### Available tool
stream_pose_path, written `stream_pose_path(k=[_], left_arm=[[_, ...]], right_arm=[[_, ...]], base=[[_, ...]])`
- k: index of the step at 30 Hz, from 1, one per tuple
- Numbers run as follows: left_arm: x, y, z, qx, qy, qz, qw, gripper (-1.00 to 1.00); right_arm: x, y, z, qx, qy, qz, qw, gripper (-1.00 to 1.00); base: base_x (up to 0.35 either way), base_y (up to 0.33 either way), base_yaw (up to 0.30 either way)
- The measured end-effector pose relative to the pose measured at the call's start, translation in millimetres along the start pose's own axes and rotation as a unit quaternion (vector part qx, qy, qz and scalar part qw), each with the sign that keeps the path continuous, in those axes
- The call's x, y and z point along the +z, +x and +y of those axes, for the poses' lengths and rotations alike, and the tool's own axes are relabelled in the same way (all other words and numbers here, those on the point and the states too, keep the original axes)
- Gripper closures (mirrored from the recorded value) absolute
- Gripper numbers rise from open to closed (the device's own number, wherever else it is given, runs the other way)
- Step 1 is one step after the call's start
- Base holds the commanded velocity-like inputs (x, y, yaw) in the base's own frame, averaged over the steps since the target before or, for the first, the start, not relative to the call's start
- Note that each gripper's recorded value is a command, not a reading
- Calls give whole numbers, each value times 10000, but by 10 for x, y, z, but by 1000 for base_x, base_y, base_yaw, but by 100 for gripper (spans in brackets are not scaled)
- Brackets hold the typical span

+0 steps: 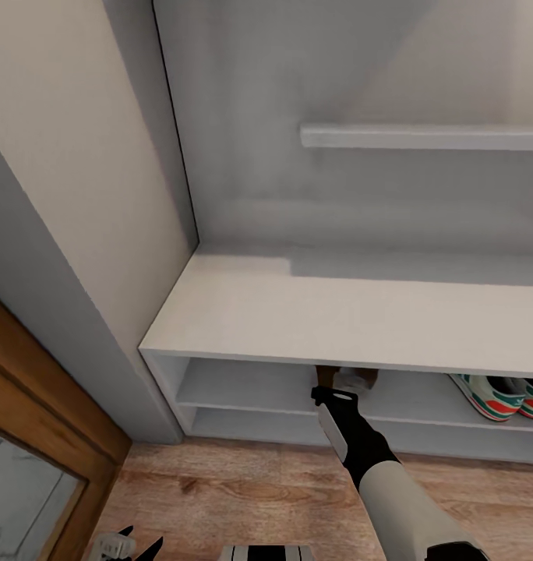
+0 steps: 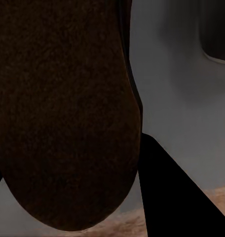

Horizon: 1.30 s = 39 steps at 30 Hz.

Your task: Pick up the two gym shoes and the two sandals from the corridor floor and place them onto the hallstand (shoe rack) in the corridor, making sure they are on the rack and not on the floor. Arrange them so the two gym shoes are next to each other and the two sandals are next to each other.

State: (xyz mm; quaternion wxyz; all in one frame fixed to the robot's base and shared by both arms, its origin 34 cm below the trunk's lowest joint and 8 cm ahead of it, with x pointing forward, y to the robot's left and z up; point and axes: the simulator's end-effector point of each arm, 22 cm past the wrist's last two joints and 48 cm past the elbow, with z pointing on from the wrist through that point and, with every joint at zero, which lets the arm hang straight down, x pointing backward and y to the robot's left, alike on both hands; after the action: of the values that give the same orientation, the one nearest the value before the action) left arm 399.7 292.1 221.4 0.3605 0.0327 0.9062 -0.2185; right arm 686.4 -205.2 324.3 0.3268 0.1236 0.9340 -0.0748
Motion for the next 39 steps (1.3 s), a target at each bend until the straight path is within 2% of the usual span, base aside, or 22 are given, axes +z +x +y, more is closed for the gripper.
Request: stream_pose_path(k=[5, 6, 7, 14, 33, 39], left_arm=[[-2, 0, 5, 5, -5, -1, 10000, -100], [-2, 0, 5, 6, -4, 0, 10000, -100], [-1, 2, 5, 5, -4, 2, 10000, -100], [-4, -7, 16, -11, -19, -16, 10000, -100], [1, 6, 5, 4, -6, 7, 10000, -100], [-1, 5, 7, 8, -9, 8, 10000, -100]], right_arm=[[1, 0, 0, -7, 1, -3, 10000, 100], [1, 1, 1, -7, -1, -3, 10000, -100], [22, 94, -9, -28, 15, 98, 9999, -100], [22, 93, -6, -25, 12, 99, 9999, -100], [26, 104, -11, -46, 22, 105, 9999, -100], [62, 321, -34, -135, 57, 319, 9994, -100]], base=[[47, 0, 0], [5, 0, 0], [2, 0, 0], [-46, -28, 0], [-239, -174, 0], [-60, -256, 0]])
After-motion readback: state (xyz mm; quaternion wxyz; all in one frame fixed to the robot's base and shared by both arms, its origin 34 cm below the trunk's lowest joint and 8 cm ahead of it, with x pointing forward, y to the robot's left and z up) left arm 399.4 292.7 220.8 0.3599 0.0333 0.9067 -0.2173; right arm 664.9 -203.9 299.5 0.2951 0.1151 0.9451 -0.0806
